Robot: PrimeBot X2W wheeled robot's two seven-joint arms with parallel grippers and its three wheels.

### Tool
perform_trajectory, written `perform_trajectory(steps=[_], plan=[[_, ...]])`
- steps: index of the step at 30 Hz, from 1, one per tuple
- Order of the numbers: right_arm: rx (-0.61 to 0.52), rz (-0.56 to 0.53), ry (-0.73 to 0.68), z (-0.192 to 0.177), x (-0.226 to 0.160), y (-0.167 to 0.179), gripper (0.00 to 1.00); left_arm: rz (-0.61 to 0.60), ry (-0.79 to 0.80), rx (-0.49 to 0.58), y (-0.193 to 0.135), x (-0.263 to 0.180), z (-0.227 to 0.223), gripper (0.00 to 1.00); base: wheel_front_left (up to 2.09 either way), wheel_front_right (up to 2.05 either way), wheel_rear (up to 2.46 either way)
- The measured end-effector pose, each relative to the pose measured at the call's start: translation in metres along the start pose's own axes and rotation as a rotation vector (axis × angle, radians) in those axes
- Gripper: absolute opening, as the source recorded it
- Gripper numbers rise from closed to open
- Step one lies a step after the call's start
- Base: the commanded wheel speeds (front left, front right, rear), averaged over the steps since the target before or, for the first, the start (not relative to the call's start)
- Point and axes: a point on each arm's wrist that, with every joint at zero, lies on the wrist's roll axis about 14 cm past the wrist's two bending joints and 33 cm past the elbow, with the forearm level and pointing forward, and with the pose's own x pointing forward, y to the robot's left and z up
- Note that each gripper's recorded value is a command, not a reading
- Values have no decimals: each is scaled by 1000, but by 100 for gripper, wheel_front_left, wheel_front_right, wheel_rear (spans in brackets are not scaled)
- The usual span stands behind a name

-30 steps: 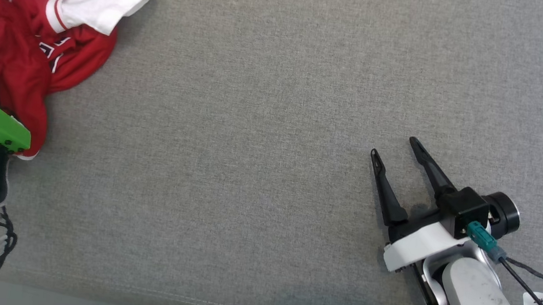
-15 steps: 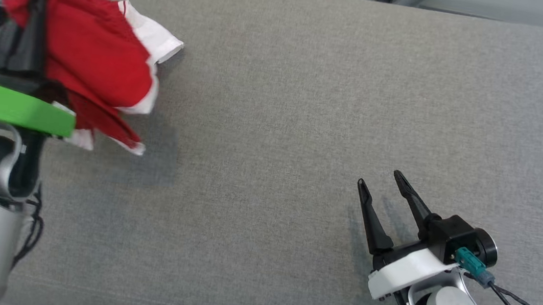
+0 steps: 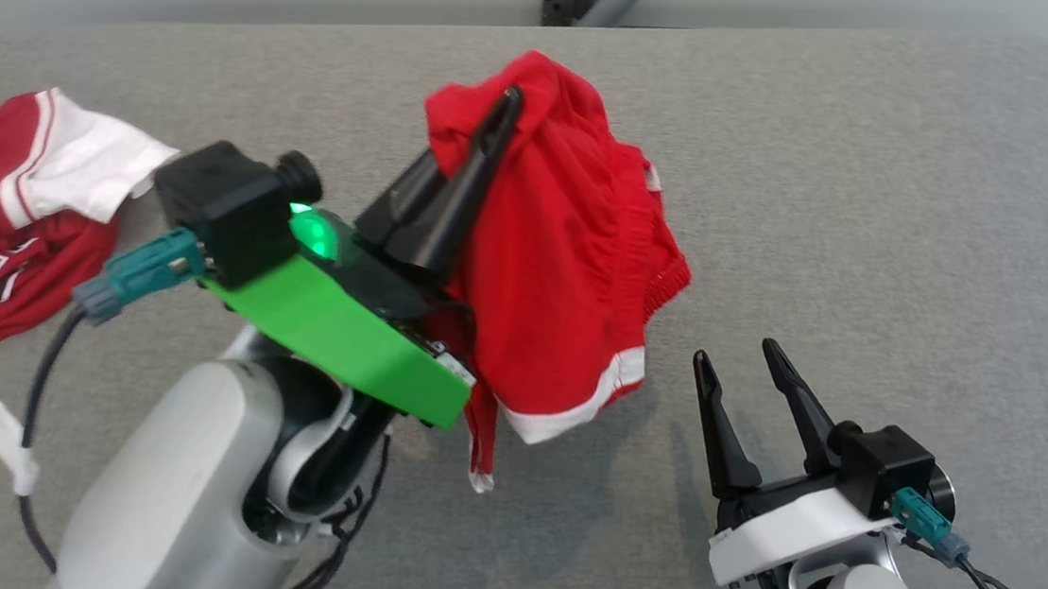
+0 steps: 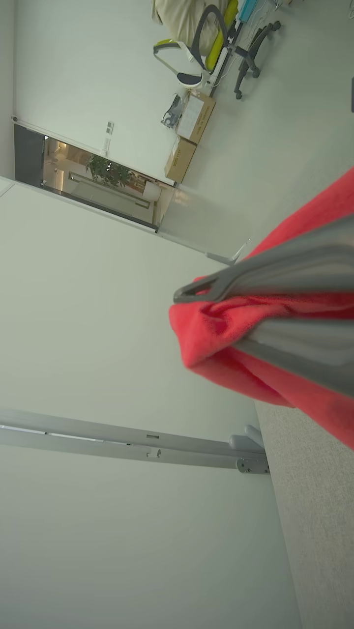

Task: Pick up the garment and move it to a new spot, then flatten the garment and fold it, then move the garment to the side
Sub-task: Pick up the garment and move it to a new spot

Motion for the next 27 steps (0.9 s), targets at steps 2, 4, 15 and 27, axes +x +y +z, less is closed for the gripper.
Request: perform_trajectory(steps=[2,4,15,27], plan=[[0,-46,-6,3,-8,-14,100,-51,49,-70,-16,12,-24,0,0,0,0],[-2,-98,-13,6,-17,-29,100,-102,90,-119,-32,22,-46,0,0,0,0],[-7,-306,-6,10,-65,-82,100,59,360,-95,23,39,-190,0,0,0,0],[-19,-342,33,0,-72,-92,100,185,490,-96,67,12,-255,100,0,0,0]])
